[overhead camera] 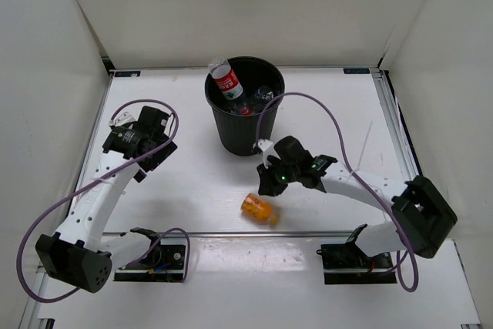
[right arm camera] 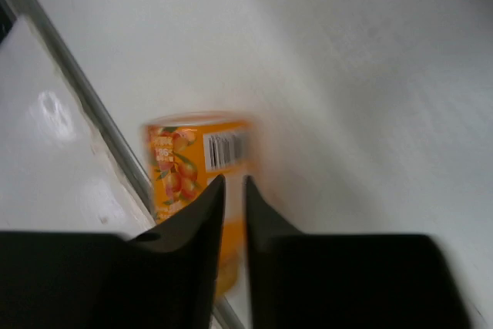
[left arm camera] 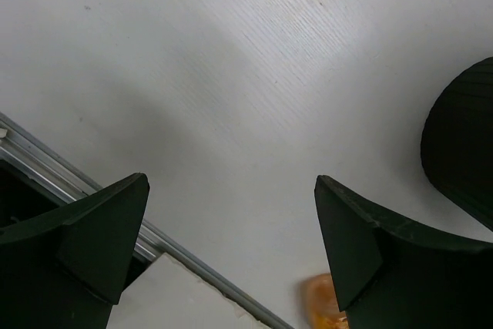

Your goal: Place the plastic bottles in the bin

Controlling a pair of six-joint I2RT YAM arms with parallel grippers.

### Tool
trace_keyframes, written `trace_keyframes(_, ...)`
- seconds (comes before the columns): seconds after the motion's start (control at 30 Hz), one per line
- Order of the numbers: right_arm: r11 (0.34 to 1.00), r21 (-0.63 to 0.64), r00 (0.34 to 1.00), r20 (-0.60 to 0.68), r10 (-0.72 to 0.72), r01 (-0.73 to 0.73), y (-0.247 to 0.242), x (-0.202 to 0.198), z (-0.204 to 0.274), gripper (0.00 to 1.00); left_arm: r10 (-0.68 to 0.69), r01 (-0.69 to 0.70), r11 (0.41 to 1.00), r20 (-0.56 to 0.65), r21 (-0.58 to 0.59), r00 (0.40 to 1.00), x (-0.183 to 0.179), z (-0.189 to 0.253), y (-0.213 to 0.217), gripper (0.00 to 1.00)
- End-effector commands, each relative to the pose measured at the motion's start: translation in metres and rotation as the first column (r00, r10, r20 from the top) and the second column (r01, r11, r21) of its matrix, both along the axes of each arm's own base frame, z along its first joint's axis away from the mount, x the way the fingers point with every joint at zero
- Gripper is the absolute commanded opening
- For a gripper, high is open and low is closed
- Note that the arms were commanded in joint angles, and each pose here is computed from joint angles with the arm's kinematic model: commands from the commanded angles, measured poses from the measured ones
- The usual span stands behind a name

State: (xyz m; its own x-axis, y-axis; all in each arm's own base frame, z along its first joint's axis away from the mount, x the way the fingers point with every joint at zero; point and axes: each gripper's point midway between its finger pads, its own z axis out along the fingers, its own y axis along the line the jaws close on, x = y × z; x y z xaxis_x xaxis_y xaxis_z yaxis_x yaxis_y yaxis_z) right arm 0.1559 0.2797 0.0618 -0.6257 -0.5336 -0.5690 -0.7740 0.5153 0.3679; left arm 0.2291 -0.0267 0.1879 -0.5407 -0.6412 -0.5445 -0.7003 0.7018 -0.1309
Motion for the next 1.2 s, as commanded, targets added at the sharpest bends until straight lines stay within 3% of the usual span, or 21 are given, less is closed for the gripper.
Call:
trace_keyframes(0.0, 0.999, -0.050, 1.000, -0.007, -0.020, 0.020, -0.007, -0.001, 0.007, 0.13, 0.009, -0.009, 1.000, 0.006, -0.008, 1.000, -0.013, 0.005, 0.005, 1.00)
trace_keyframes(0.13, 0.996, 0.015, 0.991, 0.098, -0.091, 0.090, -0.005, 0.009, 0.061, 0.07, 0.026, -0.026, 1.000, 0.013, -0.014, 1.000, -0.018, 0.001, 0.008, 1.00)
trace_keyframes(0.2, 0.987, 0.100, 0.970, 0.194, -0.143, 0.126, -0.005, 0.017, 0.103, 0.07, 0.035, -0.035, 0.999, 0.025, -0.018, 0.999, -0.017, 0.000, 0.010, 1.00)
trace_keyframes(0.27, 0.981, 0.144, 0.965, 0.211, -0.158, 0.130, -0.005, 0.017, 0.130, 0.07, 0.035, -0.035, 0.999, 0.026, -0.018, 0.999, -0.016, -0.002, 0.009, 1.00)
trace_keyframes(0.33, 0.987, 0.139, 0.973, 0.204, -0.110, 0.083, -0.001, 0.012, 0.133, 0.24, 0.045, -0.044, 0.999, 0.016, -0.015, 0.999, -0.017, -0.008, 0.011, 1.00)
trace_keyframes(0.43, 0.989, 0.147, 0.982, 0.187, -0.002, -0.026, 0.012, 0.001, 0.133, 0.57, 0.046, -0.047, 0.997, -0.020, -0.057, 0.999, -0.020, -0.023, 0.007, 1.00)
trace_keyframes(0.57, 0.959, 0.168, 0.959, 0.209, 0.193, -0.230, 0.039, -0.025, 0.139, 0.58, 0.021, -0.038, 0.989, -0.121, -0.140, 0.992, -0.033, -0.046, -0.005, 1.00)
trace_keyframes(0.83, 0.780, 0.119, 0.777, 0.261, 0.572, -0.614, 0.100, -0.088, 0.116, 0.58, 0.108, -0.139, 0.982, -0.226, -0.127, 0.968, -0.059, -0.058, 0.019, 1.00)
trace_keyframes(0.93, 0.687, 0.133, 0.690, 0.294, 0.661, -0.715, 0.120, -0.115, 0.112, 0.58, 0.149, -0.177, 0.976, -0.207, -0.126, 0.967, -0.063, -0.054, 0.030, 1.00)
trace_keyframes(0.97, 0.668, 0.129, 0.670, 0.305, 0.677, -0.733, 0.125, -0.120, 0.110, 0.63, 0.151, -0.180, 0.976, -0.209, -0.123, 0.966, -0.063, -0.054, 0.033, 1.00)
trace_keyframes(1.17, 0.634, 0.142, 0.645, 0.286, 0.709, -0.760, 0.152, -0.131, 0.085, 0.67, 0.176, -0.198, 0.976, -0.213, -0.087, 0.961, -0.074, -0.040, 0.044, 1.00)
